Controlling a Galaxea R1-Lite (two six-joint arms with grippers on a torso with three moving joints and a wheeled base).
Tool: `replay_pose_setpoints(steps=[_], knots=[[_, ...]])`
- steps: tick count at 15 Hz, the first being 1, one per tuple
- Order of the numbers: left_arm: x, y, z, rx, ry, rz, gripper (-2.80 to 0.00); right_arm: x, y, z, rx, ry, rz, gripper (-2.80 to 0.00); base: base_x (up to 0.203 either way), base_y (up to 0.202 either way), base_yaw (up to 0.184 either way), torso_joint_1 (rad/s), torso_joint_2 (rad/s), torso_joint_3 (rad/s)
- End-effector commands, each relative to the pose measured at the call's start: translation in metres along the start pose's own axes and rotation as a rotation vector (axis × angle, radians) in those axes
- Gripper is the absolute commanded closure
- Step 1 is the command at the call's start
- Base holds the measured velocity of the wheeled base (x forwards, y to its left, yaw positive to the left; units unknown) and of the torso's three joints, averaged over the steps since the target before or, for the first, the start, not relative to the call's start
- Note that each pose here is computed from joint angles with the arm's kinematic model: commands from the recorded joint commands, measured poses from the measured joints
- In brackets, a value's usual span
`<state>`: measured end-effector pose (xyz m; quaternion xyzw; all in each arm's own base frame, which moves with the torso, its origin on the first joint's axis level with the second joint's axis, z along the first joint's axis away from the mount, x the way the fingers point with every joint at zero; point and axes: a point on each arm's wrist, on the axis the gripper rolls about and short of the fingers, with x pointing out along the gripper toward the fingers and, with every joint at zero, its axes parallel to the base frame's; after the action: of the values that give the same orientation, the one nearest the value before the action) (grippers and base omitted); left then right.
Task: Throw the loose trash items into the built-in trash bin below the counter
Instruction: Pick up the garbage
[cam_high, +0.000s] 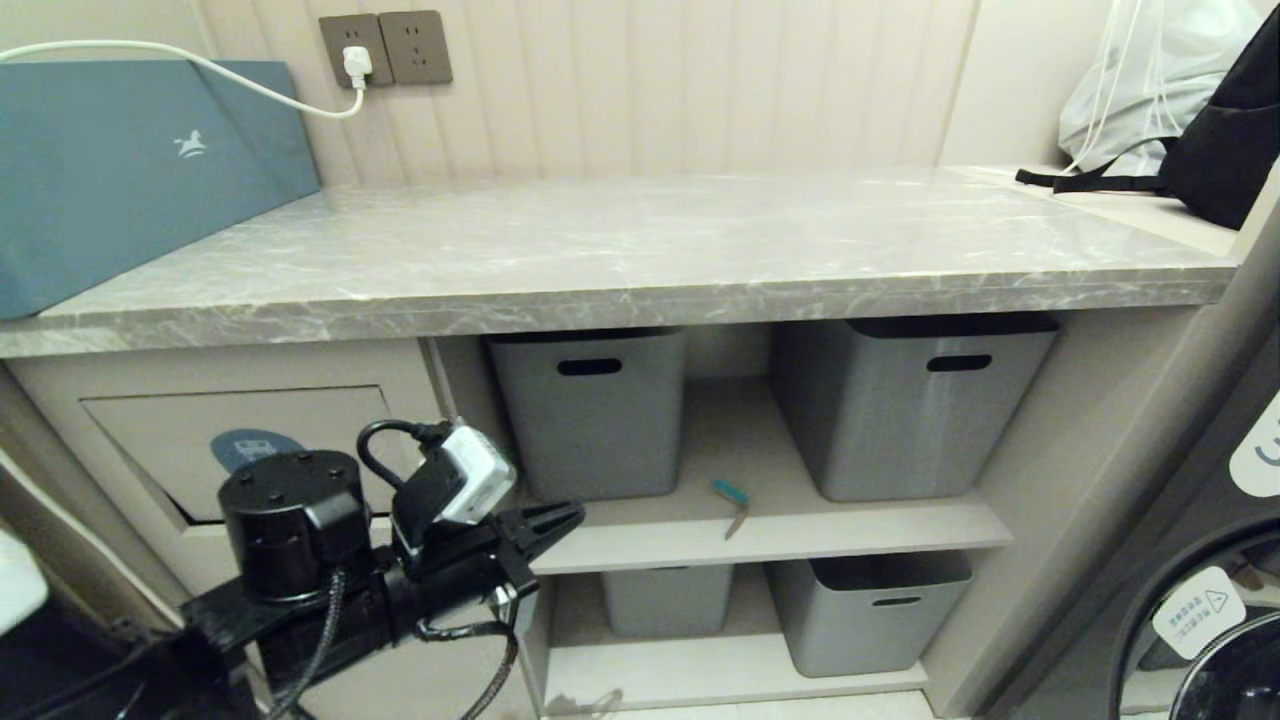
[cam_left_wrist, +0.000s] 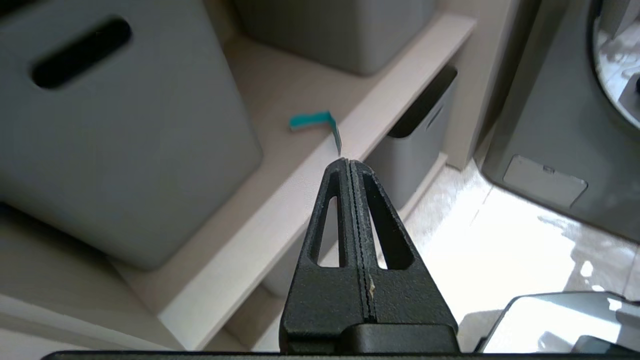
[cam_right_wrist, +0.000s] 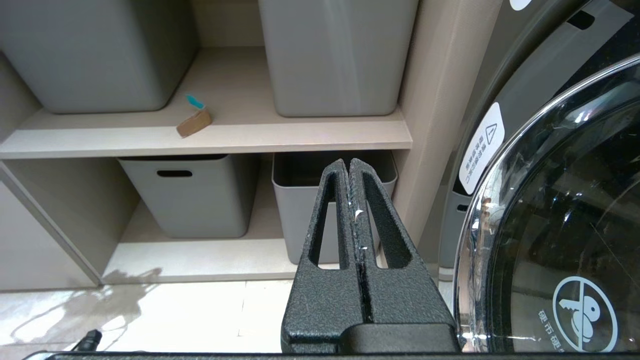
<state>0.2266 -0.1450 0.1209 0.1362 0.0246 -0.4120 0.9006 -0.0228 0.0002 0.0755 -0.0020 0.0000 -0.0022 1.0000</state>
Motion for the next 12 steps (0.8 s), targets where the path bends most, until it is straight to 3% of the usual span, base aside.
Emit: replay_pose_setpoints(steps=[1, 6, 9, 10, 12], knots=[[0.008, 0.000, -0.005, -0.003, 0.014, -0.009, 0.00, 0.000, 0.000, 0.000, -0.001, 0.000, 0.000, 0.00, 0.000, 0.000, 0.000, 0.000, 0.00, 0.000], [0.012, 0.002, -0.004, 0.005, 0.011, 0.009, 0.00, 0.000, 0.000, 0.000, -0.001, 0.000, 0.000, 0.00, 0.000, 0.000, 0.000, 0.000, 0.00, 0.000], [0.022, 0.013, 0.002, -0.009, 0.004, 0.198, 0.00, 0.000, 0.000, 0.000, -0.001, 0.000, 0.000, 0.00, 0.000, 0.000, 0.000, 0.000, 0.00, 0.000], [0.024, 0.015, 0.002, -0.047, -0.002, 0.244, 0.00, 0.000, 0.000, 0.000, -0.001, 0.000, 0.001, 0.00, 0.000, 0.000, 0.000, 0.000, 0.00, 0.000], [0.023, 0.016, 0.001, -0.066, 0.007, 0.292, 0.00, 0.000, 0.000, 0.000, -0.001, 0.000, 0.001, 0.00, 0.000, 0.000, 0.000, 0.000, 0.00, 0.000]])
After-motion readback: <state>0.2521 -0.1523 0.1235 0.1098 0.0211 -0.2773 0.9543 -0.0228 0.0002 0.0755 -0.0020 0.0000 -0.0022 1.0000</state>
